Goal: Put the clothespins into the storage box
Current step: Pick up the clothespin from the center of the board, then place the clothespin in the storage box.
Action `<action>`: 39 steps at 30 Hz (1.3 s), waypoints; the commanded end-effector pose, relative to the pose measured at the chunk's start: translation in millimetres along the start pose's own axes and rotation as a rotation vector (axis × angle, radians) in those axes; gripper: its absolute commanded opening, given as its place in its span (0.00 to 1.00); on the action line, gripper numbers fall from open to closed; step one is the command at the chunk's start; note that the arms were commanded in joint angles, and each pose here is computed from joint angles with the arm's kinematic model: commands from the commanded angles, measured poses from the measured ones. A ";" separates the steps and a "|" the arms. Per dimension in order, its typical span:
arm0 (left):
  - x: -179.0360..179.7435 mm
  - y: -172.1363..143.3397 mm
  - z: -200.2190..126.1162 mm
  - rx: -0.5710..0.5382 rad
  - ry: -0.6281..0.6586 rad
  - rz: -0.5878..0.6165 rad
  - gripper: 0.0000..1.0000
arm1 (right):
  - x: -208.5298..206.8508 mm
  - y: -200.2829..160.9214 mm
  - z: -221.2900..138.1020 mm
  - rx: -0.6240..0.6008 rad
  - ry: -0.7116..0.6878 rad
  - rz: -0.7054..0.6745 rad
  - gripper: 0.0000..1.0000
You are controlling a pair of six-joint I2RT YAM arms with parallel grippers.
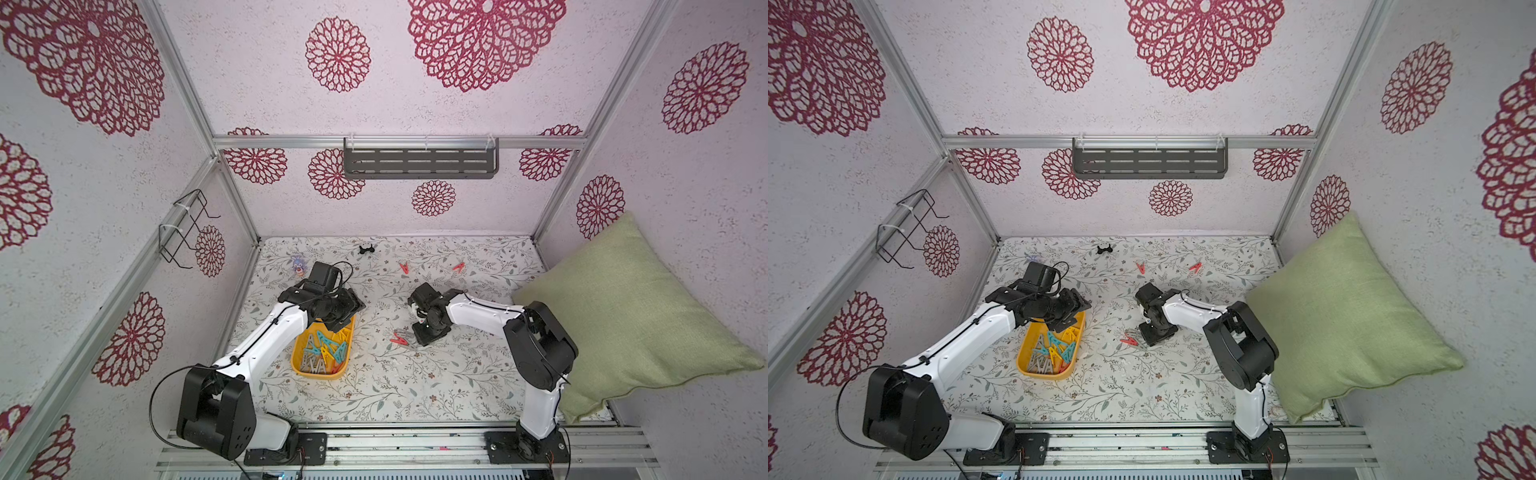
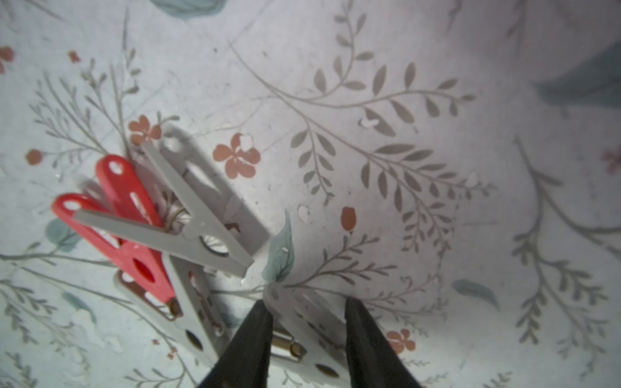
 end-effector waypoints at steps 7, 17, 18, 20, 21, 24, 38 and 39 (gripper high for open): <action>-15.9 0.0 -0.7 -0.012 -0.037 0.030 0.68 | -5.7 3.9 -11.6 0.004 -0.057 0.018 0.13; -20.6 10.5 -18.8 -0.051 -0.035 0.057 0.68 | -5.3 49.4 -57.4 -0.122 -0.020 0.063 0.00; -19.8 12.2 -22.3 -0.056 -0.039 0.055 0.68 | -2.7 58.1 -63.6 -0.148 0.002 0.066 0.00; -15.8 18.8 -30.5 -0.071 -0.044 0.041 0.69 | 6.5 75.3 -72.8 -0.190 0.060 0.065 0.00; -13.1 21.6 -34.8 -0.080 -0.044 0.034 0.68 | 11.9 82.9 -76.1 -0.204 0.079 0.060 0.00; -3.3 30.2 -50.1 -0.111 -0.046 0.012 0.69 | 37.3 110.3 -86.8 -0.249 0.143 0.024 0.00; 68.8 39.6 -99.2 -0.214 -0.021 -0.140 0.70 | 146.5 189.1 -72.9 -0.288 0.455 -0.104 0.10; 71.1 38.3 -99.8 -0.215 -0.019 -0.142 0.70 | 148.9 189.4 -70.4 -0.286 0.467 -0.104 0.14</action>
Point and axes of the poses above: each gripper's point midway between its finger pads, its own z axis out along the fingers, its own x axis along the line the jaws close on, y = z × x, the point moved 10 cm from there along -z, back along the fingers, and after that the axes turned 14 degrees about -z, right-handed, at the moved point
